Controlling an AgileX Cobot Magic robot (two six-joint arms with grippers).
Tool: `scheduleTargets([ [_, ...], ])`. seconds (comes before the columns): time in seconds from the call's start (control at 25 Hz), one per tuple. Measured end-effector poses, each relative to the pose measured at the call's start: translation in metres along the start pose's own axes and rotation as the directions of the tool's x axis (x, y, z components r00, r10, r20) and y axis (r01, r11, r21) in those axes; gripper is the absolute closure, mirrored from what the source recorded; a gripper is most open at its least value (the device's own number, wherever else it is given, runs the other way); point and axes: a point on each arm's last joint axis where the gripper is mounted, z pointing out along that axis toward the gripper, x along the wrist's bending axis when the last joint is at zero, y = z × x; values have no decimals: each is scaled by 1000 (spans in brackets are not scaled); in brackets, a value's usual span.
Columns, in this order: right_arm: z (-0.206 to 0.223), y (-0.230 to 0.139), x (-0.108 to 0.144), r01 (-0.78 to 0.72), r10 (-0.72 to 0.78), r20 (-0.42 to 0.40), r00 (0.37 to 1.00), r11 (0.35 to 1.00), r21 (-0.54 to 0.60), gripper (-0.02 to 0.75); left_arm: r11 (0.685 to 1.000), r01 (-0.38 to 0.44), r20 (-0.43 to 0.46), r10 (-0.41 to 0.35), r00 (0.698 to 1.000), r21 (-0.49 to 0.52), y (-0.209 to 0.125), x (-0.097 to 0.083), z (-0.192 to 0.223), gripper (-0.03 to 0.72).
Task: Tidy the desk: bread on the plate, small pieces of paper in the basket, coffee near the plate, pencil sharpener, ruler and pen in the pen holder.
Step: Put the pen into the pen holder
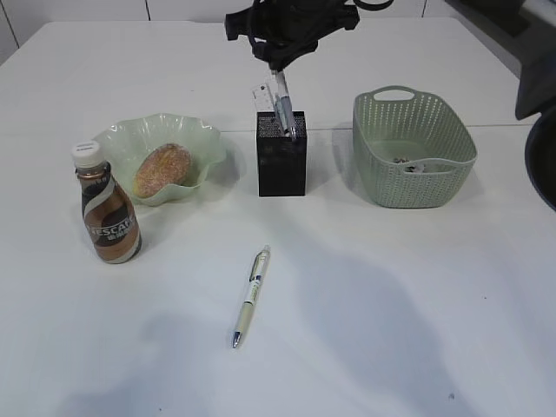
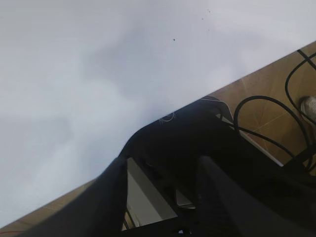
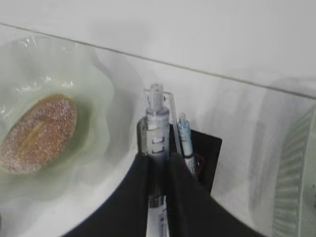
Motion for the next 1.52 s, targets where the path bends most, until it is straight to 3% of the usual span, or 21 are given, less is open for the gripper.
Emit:
scheduleTargets([
  [0.4,-2,21,-4,34,-32,10,999,975,-220,670,1000,0,0,0,1000,0,0,0,0,368],
  [0.6,3,26,-13,24,-22,10,1000,962,-274,670,1000,0,0,0,1000,0,0,0,0,368],
  [1.12,64,5,-20,-1,0,-6,1000,980,-201,670,1000,0,0,0,1000,-20,2,0,0,377],
  [1.52,67,3,-18,-1,-3,-19,1000,981,-192,671,1000,0,-1,0,1000,-24,2,0,0,378],
])
